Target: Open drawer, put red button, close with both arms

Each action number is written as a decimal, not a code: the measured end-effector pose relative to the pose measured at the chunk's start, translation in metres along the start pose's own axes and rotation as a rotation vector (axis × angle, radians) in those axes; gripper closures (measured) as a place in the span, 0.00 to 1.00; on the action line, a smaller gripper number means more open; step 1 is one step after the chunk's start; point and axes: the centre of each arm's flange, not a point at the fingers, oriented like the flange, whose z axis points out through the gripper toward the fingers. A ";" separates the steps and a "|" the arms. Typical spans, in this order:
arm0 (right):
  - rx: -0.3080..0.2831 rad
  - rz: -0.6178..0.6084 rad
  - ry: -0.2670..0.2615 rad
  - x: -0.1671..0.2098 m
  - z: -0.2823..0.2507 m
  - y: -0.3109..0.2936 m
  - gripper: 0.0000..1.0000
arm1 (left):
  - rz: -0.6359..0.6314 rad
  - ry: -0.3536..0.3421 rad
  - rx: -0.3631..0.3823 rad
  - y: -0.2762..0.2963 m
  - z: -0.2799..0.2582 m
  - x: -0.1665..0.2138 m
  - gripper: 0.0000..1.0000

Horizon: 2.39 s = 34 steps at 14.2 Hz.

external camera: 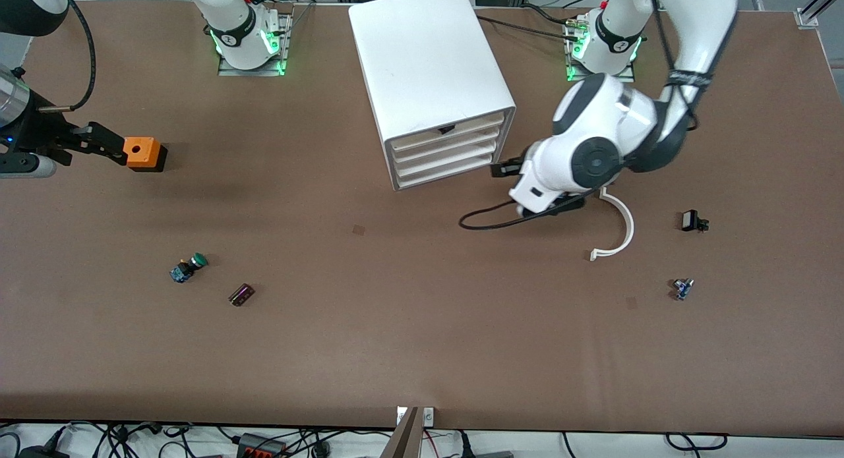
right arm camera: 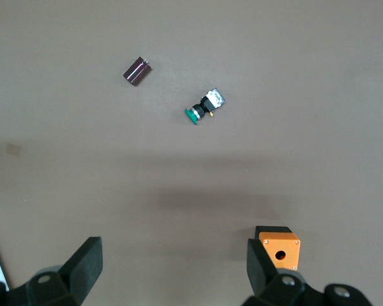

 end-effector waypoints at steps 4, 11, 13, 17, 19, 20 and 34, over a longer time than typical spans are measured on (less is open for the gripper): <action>0.000 0.002 0.000 0.000 0.000 0.001 0.00 | 0.082 0.072 -0.027 -0.071 -0.077 0.030 0.00; 0.000 0.002 0.000 0.000 0.000 0.001 0.00 | 0.295 0.207 -0.065 -0.192 -0.162 0.045 0.00; 0.000 0.002 -0.004 -0.001 0.000 0.001 0.00 | 0.379 0.253 -0.035 -0.223 -0.178 0.037 0.00; 0.000 0.001 -0.007 -0.001 0.000 0.000 0.00 | 0.415 0.417 0.003 -0.245 -0.182 0.020 0.00; 0.000 0.000 -0.007 -0.001 0.000 0.000 0.00 | 0.431 0.459 0.067 -0.241 -0.182 0.001 0.00; 0.000 0.000 -0.007 -0.001 0.000 0.000 0.00 | 0.438 0.472 0.093 -0.240 -0.185 -0.008 0.00; 0.000 -0.003 0.000 -0.003 -0.005 -0.002 0.00 | 0.377 0.414 0.037 -0.243 -0.192 -0.028 0.00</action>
